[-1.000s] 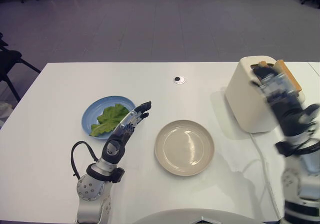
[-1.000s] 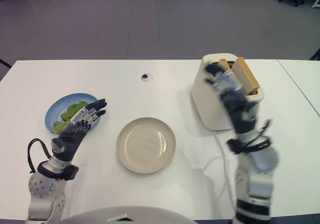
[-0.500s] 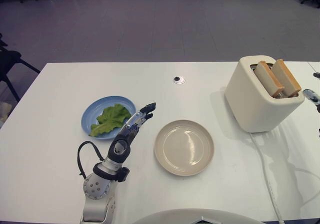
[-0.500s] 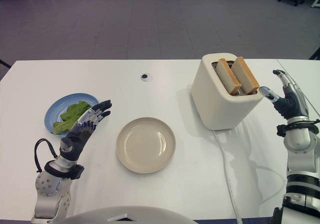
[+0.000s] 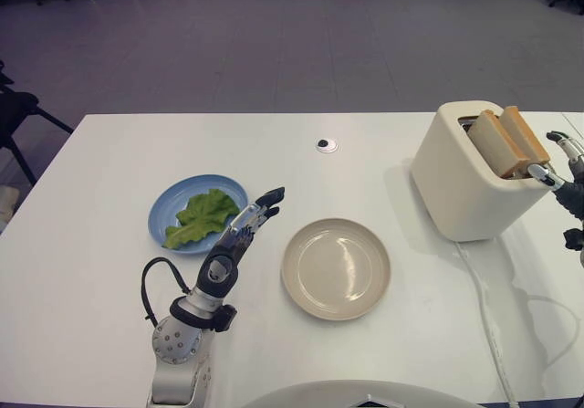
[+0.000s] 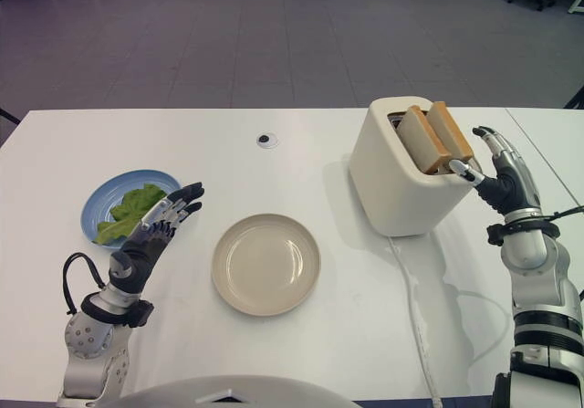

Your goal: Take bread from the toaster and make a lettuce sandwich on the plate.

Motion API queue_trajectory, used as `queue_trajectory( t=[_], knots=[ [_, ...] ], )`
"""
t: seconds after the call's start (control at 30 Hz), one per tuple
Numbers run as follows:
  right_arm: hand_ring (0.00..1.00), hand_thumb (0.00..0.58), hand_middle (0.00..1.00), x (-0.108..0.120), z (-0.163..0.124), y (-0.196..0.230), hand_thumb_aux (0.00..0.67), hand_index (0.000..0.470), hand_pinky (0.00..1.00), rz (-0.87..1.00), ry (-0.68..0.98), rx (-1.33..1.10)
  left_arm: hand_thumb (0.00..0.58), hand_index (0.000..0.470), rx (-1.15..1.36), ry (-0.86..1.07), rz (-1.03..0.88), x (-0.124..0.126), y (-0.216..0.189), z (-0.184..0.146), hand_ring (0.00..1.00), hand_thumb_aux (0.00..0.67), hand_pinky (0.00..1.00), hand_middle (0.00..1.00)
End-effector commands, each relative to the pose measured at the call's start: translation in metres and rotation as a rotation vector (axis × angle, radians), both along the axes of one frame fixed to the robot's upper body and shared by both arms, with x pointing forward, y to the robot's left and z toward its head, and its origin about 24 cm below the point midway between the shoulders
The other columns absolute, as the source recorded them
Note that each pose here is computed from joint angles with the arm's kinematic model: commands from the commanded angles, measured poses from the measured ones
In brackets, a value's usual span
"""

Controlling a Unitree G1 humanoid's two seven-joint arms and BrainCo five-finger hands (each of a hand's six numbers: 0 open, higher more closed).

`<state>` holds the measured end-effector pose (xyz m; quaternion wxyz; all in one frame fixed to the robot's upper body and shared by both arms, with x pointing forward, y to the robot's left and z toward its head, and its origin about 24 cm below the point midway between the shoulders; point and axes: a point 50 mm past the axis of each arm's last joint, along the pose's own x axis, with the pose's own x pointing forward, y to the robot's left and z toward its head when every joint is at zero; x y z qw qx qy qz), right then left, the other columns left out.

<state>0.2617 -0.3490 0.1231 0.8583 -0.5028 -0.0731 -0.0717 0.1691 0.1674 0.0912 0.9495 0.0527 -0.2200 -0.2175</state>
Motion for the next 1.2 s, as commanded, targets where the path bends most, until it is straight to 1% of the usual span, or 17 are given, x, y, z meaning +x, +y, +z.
queue_trajectory(
  t=[0.03,0.1,0.17,0.2,0.27,0.3,0.33,0.37,0.43,0.47,0.53,0.63,0.77,0.9,1.0,1.1,1.2],
  knots=[
    [0.00,0.053,0.00,-0.001,0.008,0.000,0.032,0.022,0.00,0.004,-0.033,0.014,0.000,0.000,0.004,0.014,0.000,-0.001,0.000,-0.002,0.00,0.000,0.00,0.00],
    [0.00,0.075,0.00,-0.002,0.012,0.002,0.045,0.031,0.00,0.014,-0.051,0.013,0.000,0.000,0.003,0.014,-0.001,-0.001,0.000,-0.002,0.00,0.000,0.00,0.00],
    [0.00,0.140,0.00,-0.001,0.013,0.006,0.087,0.061,0.00,0.026,-0.053,0.014,0.000,0.000,0.003,0.013,0.001,-0.001,0.000,-0.002,0.00,0.000,0.00,0.00],
    [0.00,0.198,0.00,0.000,0.012,0.007,0.126,0.088,0.00,0.030,-0.048,0.016,0.000,0.000,0.003,0.013,0.002,-0.001,0.000,-0.002,0.00,0.000,0.00,0.00],
    [0.00,0.268,0.00,0.000,0.008,0.007,0.179,0.125,0.00,0.030,-0.033,0.020,0.000,0.000,0.002,0.013,0.001,-0.001,0.000,-0.002,0.00,0.000,0.00,0.00],
    [0.00,0.331,0.00,0.000,0.007,0.007,0.231,0.162,0.00,0.030,-0.028,0.022,0.000,0.000,0.002,0.013,0.001,-0.001,0.000,-0.002,0.00,0.000,0.00,0.00],
    [0.00,0.417,0.00,0.001,0.005,0.007,0.315,0.221,0.00,0.030,-0.019,0.026,0.000,0.000,0.001,0.013,0.000,-0.001,0.000,-0.002,0.00,0.000,0.00,0.00],
    [0.00,0.447,0.00,0.001,0.003,0.007,0.349,0.245,0.00,0.031,-0.011,0.029,0.000,0.000,0.001,0.013,0.000,-0.001,0.000,-0.002,0.00,0.000,0.00,0.00],
    [0.00,0.472,0.00,0.002,-0.001,0.008,0.381,0.267,0.00,0.033,0.006,0.037,0.000,0.000,0.001,0.013,-0.001,-0.001,0.000,-0.002,0.00,0.000,0.00,0.00],
    [0.00,0.493,0.00,0.002,-0.002,0.009,0.410,0.288,0.00,0.034,0.011,0.040,0.000,0.000,0.001,0.013,-0.001,-0.001,0.000,-0.002,0.00,0.000,0.00,0.00],
    [0.00,0.511,0.00,0.003,-0.005,0.010,0.439,0.308,0.00,0.036,0.023,0.047,0.000,0.000,0.001,0.012,-0.001,-0.002,0.000,-0.002,0.00,0.000,0.00,0.00],
    [0.00,0.562,0.00,0.004,-0.007,0.012,0.552,0.387,0.00,0.043,0.031,0.055,0.000,0.000,0.001,0.011,-0.001,-0.002,0.000,-0.001,0.00,0.000,0.00,0.00],
    [0.00,0.580,0.00,0.006,-0.007,0.017,0.670,0.470,0.00,0.061,0.027,0.064,0.000,0.000,0.001,0.010,0.000,-0.003,0.001,-0.001,0.00,0.000,0.00,0.00],
    [0.00,0.580,0.00,0.011,-0.001,0.023,0.670,0.470,0.00,0.074,0.008,0.072,0.000,0.000,0.001,0.010,0.001,-0.003,0.001,-0.001,0.00,0.000,0.00,0.00],
    [0.00,0.580,0.00,0.014,0.015,0.022,0.670,0.470,0.00,0.061,-0.059,0.124,0.000,0.000,0.000,0.009,-0.002,-0.002,0.001,-0.001,0.00,0.000,0.00,0.00],
    [0.00,0.580,0.00,0.019,0.044,0.017,0.670,0.470,0.00,0.043,-0.188,0.257,0.000,0.000,-0.003,0.007,-0.006,0.000,0.000,-0.001,0.00,0.000,0.00,0.00],
    [0.00,0.580,0.00,0.023,0.084,0.016,0.670,0.470,0.00,0.071,-0.337,0.376,0.000,0.000,-0.006,0.005,-0.006,0.000,-0.001,-0.001,0.00,0.000,0.00,0.00]
  ],
)
